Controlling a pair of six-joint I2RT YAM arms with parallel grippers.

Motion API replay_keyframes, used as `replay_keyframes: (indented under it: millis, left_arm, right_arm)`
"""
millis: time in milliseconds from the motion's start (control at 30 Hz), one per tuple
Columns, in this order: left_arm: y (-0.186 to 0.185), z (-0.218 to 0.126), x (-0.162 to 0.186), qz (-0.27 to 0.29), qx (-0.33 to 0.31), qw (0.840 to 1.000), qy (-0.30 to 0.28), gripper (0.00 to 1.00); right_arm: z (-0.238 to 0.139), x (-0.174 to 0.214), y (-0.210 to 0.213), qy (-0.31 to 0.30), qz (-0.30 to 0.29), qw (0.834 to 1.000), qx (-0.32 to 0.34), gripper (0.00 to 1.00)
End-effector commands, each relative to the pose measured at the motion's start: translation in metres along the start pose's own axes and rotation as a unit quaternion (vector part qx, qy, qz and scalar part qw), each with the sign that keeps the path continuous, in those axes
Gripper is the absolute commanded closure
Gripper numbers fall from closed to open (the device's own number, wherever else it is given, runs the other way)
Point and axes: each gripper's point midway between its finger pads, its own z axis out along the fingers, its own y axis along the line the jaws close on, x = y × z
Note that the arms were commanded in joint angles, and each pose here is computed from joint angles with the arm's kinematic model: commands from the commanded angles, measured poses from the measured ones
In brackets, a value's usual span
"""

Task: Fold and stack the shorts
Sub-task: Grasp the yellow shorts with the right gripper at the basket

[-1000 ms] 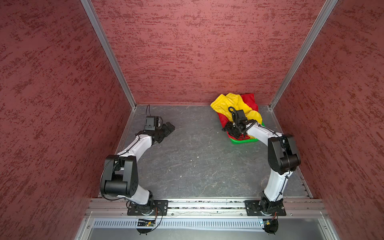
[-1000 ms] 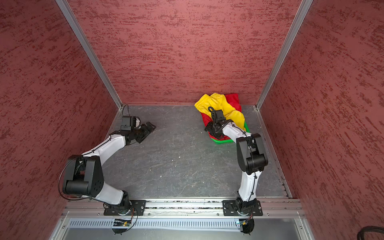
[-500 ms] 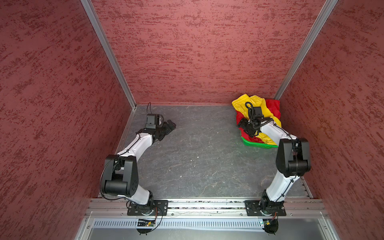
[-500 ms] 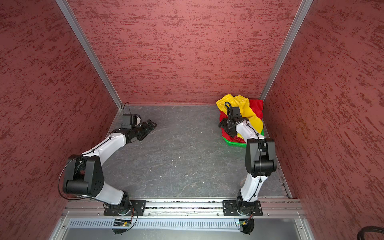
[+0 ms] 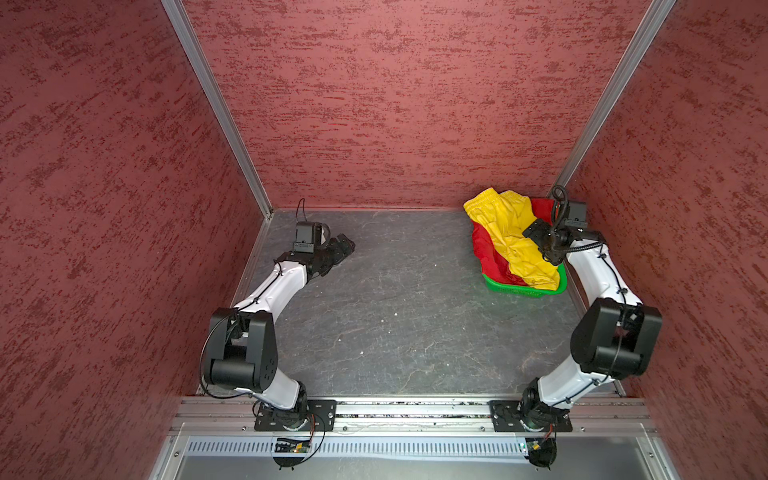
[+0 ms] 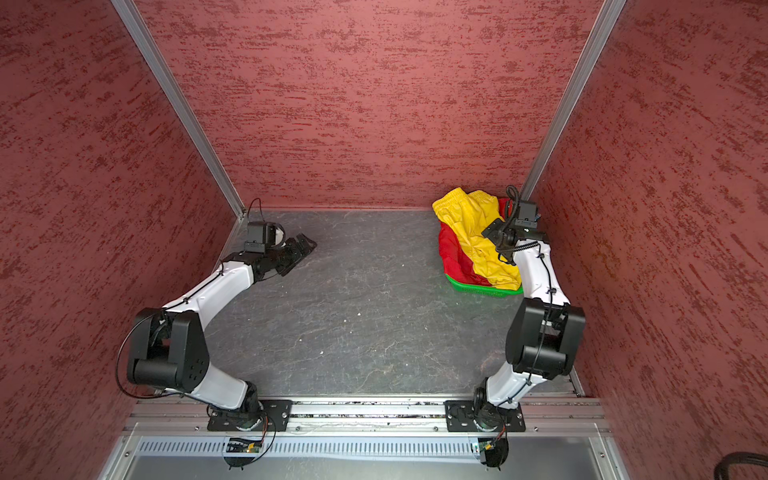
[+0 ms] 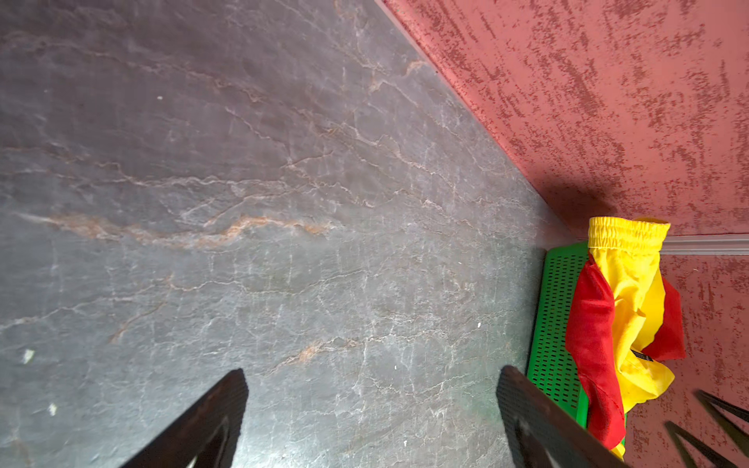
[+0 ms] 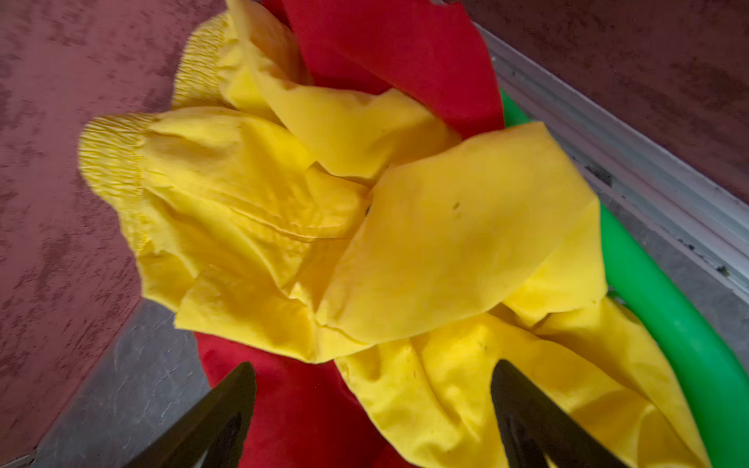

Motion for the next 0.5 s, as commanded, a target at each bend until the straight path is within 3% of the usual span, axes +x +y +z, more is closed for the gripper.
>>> replay_keyframes:
  millis: [0,133,300,467]
  left_arm:
    - [-0.001,0.003,-0.001,0.007,-0.004,1.000,0.002,0.03]
    - [-0.001,0.001,-0.002,0.009,-0.006,1.000,-0.001,0.03]
    - [-0.005,-0.003,-0.004,0.015,-0.005,1.000,-0.004,0.03]
    - [-0.008,-0.011,-0.013,0.023,-0.007,0.999,-0.026,0.03]
  right_arm:
    - [0.017,-0.004,0.009,0.010,0.044,0.998,-0.034,0.10]
    - [0.039,-0.016,0.011,0.009,0.069,0.997,-0.046,0.24]
    - [0.057,-0.035,0.014,-0.004,0.097,0.993,-0.071,0.60]
    - [0.028,-0.050,0.037,-0.031,0.089,0.988,-0.121,0.97]
